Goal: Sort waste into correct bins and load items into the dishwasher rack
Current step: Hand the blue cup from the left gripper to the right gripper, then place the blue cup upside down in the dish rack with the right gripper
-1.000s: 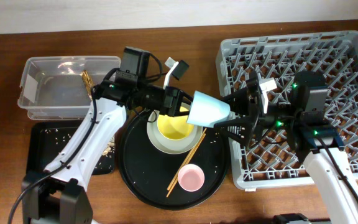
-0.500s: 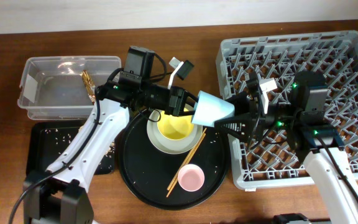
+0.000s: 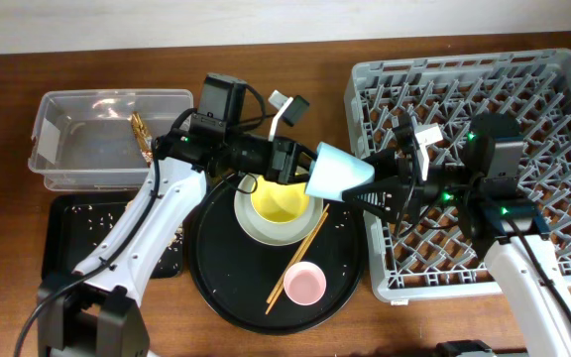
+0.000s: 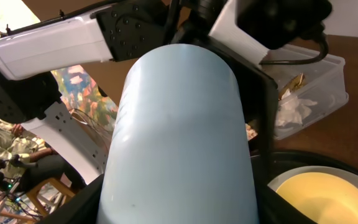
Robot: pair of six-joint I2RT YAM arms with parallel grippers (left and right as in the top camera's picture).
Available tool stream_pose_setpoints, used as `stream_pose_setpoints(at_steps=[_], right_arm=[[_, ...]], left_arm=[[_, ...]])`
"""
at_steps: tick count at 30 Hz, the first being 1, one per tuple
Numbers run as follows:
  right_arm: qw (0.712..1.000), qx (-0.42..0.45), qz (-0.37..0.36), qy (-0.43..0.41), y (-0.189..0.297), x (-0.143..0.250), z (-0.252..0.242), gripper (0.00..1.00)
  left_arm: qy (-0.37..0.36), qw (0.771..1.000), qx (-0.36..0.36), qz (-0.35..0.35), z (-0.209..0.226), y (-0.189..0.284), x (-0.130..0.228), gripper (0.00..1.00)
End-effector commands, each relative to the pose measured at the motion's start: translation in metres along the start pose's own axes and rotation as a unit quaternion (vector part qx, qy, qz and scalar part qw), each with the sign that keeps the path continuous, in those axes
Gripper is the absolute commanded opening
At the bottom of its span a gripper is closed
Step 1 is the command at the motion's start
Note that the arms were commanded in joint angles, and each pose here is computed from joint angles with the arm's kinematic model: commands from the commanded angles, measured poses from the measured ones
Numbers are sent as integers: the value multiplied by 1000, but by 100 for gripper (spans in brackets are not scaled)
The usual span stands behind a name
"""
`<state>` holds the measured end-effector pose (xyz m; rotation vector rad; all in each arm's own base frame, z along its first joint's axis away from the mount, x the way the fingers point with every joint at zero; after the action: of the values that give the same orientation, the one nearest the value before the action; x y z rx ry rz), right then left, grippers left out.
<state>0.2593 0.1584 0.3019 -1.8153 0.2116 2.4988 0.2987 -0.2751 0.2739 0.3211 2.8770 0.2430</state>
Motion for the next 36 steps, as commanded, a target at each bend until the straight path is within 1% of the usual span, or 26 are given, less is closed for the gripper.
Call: stream_pose_setpoints(at_steps=[1,2,4,5,7,9,11,12,13,15,16,17,18,19,20,23,25,26,29,31,32,33,34,35,36], right_arm=[[1000,23,4,7,0,-2,-6,57],[998,60,15,-7,1,4,-17,56],[990,129,39,-35,6,17,-36,56],[979,184,64,-54,12,29,-50,54],[965,234,87,-75,20,41,-60,52],[944,293,125,-85,34,45,-61,50],[909,362,184,-93,57,48,-59,50],[884,401,216,-104,72,47,-56,50],[853,443,250,-116,89,45,-51,49],[809,499,278,-137,113,39,-42,50],[782,530,294,-148,127,37,-35,50],[761,549,308,-155,137,38,-31,50],[748,558,321,-161,143,40,-28,50],[735,569,329,-170,149,44,-27,56],[715,581,339,-193,159,52,-29,57],[686,592,344,-247,178,67,-40,56],[688,571,335,-299,182,81,-53,55],[678,564,338,-328,188,92,-63,54],[657,544,365,-372,194,118,-81,54],[649,531,380,-392,193,134,-93,57],[647,527,383,-396,193,137,-96,61],[645,525,386,-398,193,140,-99,72],[644,524,387,-400,193,142,-101,92],[644,524,387,-401,192,143,-101,99],[644,524,387,-401,192,143,-101,99]], left_arm=[[3,990,-124,-60,36,8,-15,47],[14,975,-206,-82,62,20,-16,47],[31,949,-295,-102,87,47,-12,50],[42,931,-343,-117,97,70,-8,50],[62,902,-399,-152,102,107,-5,51],[85,865,-455,-192,101,151,6,51],[108,841,-484,-218,99,182,16,51],[123,826,-499,-232,98,199,24,51],[136,812,-514,-243,97,213,31,51],[152,791,-536,-253,98,230,40,51],[158,785,-543,-252,99,233,43,51],[161,785,-544,-250,99,233,45,52],[162,785,-544,-249,100,232,45,52],[163,785,-544,-248,100,232,45,52],[162,785,-544,-248,100,232,45,52],[163,785,-544,-248,100,232,45,52],[163,786,-542,-248,99,232,45,52],[163,786,-542,-248,99,232,45,52],[162,786,-542,-248,99,232,45,52],[162,786,-542,-249,99,232,45,52],[162,786,-542,-248,99,232,45,52],[162,786,-542,-248,99,232,45,52],[162,786,-542,-249,99,232,45,52],[162,786,-542,-249,99,232,45,52],[162,786,-542,-248,99,231,45,56]])
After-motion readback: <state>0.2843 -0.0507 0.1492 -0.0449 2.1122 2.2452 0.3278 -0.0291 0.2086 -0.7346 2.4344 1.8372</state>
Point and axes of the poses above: each gripper's point midway between its finger pads, its own y axis back along the fingers, its own z axis along the line the jaws close on, x = y × z, the point moved 2 cm from there along y, back along the fingers, and after that the axes turned 14 degrees about y, right-handed, at the moved point
